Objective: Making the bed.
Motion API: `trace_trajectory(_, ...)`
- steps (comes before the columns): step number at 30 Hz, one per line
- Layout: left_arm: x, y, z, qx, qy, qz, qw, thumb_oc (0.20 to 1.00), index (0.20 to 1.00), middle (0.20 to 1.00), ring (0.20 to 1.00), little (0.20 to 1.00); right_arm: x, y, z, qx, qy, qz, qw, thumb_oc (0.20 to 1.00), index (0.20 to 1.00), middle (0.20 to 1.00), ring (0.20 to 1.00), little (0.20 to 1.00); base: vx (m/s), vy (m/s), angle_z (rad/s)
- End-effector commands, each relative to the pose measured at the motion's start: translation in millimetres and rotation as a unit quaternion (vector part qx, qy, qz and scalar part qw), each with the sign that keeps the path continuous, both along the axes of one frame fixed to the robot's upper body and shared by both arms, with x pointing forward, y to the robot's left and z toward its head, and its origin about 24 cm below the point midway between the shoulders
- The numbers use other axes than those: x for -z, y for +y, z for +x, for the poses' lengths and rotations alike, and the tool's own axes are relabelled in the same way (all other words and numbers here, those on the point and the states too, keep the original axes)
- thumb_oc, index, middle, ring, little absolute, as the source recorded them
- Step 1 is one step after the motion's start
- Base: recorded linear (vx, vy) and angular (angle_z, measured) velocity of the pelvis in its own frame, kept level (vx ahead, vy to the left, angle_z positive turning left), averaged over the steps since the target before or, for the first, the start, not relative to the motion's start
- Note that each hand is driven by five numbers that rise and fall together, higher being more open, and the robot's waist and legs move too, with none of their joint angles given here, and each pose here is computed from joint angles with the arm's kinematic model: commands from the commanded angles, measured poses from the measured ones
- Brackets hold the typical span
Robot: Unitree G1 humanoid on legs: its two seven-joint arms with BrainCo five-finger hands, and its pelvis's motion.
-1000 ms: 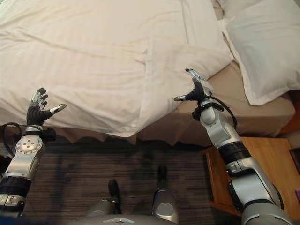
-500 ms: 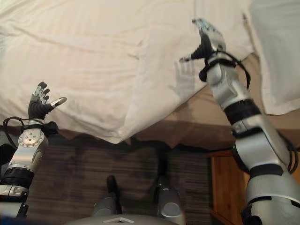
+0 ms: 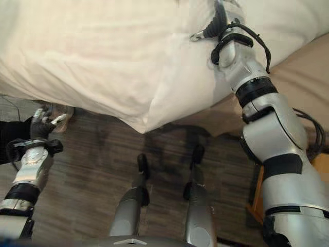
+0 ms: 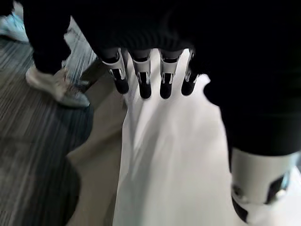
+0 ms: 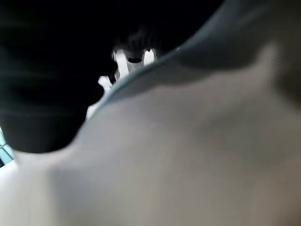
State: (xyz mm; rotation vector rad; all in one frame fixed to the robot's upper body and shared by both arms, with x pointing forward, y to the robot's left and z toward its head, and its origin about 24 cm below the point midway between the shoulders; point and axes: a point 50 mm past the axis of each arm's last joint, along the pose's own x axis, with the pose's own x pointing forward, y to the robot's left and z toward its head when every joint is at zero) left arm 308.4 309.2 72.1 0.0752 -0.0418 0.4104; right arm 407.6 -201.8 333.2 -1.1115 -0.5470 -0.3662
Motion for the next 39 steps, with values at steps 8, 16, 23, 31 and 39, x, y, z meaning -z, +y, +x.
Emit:
trace_trajectory(8,-8,-30,11,0.035,-0.048,-0.053,0.997,1.0,1.0,1.0,1.0,1.0,58,-29,-11,-0.004,0.049,0.063,0.997,0.2,0.2,0.2,0.2,0.2,-0.07,0.137,-0.05)
trace_trajectory(16,24,-52,0,0.057,0.012,-0.055,0.997,1.0,1.0,1.0,1.0,1.0,185,-52,-44,0.019,0.161,0.185,0.969,0.2,0.2,0.2,0.2,0.2,-0.17,0.229,-0.2)
trace_trajectory(23,56,-62,-14,0.078,0.088,-0.046,0.992,1.0,1.0,1.0,1.0,1.0,297,-49,-79,0.067,0.306,0.296,0.902,1.0,1.0,1.0,1.0,1.0,-0.17,0.035,-0.08)
trace_trajectory(31,100,-65,-42,0.05,0.163,-0.085,0.982,1.0,1.0,1.0,1.0,1.0,400,-51,-142,0.202,0.504,0.154,0.825,1.0,1.0,1.0,1.0,1.0,-0.16,-0.138,-0.24)
trace_trajectory(39,98,-78,-46,0.073,0.13,-0.135,0.98,1.0,1.0,1.0,1.0,1.0,348,-148,-142,0.351,0.479,-0.032,0.804,1.0,1.0,1.0,1.0,1.0,-0.16,-0.109,-0.26)
